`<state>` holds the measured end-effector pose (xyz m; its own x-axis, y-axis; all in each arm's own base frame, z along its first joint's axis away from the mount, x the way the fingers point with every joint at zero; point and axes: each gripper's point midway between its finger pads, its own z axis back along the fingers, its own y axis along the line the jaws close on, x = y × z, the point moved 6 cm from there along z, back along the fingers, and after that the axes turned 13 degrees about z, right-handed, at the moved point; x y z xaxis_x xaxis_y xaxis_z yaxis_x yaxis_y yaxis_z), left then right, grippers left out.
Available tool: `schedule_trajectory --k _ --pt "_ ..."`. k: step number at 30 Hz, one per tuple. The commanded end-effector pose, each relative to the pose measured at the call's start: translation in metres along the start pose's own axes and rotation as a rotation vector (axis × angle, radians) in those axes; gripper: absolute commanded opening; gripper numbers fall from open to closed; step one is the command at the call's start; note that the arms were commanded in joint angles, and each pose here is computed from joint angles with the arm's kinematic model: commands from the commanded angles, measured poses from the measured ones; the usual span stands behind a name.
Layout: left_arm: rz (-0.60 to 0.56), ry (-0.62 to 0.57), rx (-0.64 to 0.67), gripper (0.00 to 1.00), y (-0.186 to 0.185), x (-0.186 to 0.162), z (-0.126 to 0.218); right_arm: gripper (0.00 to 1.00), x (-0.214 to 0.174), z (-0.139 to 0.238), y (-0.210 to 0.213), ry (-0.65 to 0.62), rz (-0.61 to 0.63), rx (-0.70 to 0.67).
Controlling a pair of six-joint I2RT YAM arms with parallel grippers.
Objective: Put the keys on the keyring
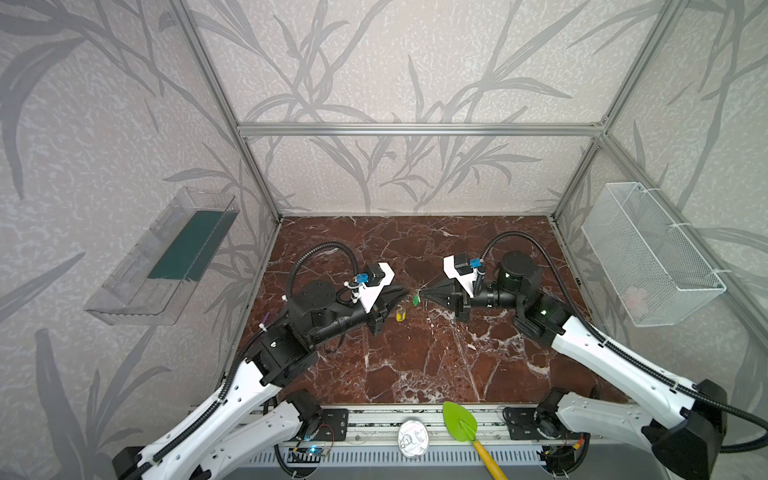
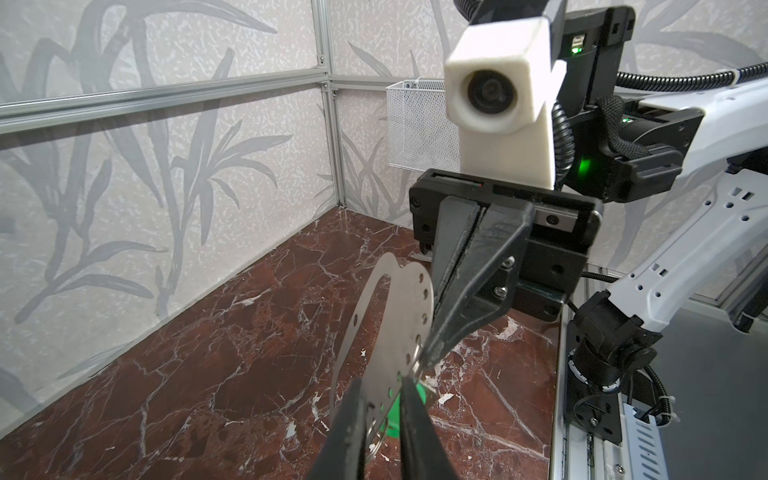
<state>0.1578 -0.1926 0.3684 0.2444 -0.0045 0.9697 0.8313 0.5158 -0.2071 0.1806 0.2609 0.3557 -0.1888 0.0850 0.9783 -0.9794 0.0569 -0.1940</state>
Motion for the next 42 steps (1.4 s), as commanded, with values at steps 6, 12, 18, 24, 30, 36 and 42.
schedule_trajectory --k 6,12,18,24,30,36,42 --pt "-0.018 0.023 -0.083 0.21 -0.011 0.005 -0.002 0.00 0.020 0.007 0.007 -0.052 0.070 0.045" --pt "-0.024 0.025 -0.120 0.21 -0.016 0.003 0.002 0.00 0.020 0.006 0.005 -0.042 0.069 0.031" --pt "-0.026 0.015 -0.143 0.21 -0.019 0.003 0.007 0.00 0.020 0.005 0.005 -0.042 0.065 0.041" --pt "-0.025 0.026 -0.147 0.24 -0.019 0.004 0.002 0.00 0.023 0.004 0.005 -0.048 0.063 0.063" --pt "-0.032 0.009 -0.156 0.25 -0.019 0.009 0.000 0.00 0.023 0.003 0.006 -0.049 0.058 0.084" --pt "-0.035 -0.005 -0.174 0.25 -0.021 0.012 -0.001 0.00 0.020 0.001 0.006 -0.045 0.050 0.096" --pt "-0.032 0.008 -0.187 0.22 -0.022 0.012 -0.004 0.00 0.021 0.000 0.006 -0.046 0.049 0.098"
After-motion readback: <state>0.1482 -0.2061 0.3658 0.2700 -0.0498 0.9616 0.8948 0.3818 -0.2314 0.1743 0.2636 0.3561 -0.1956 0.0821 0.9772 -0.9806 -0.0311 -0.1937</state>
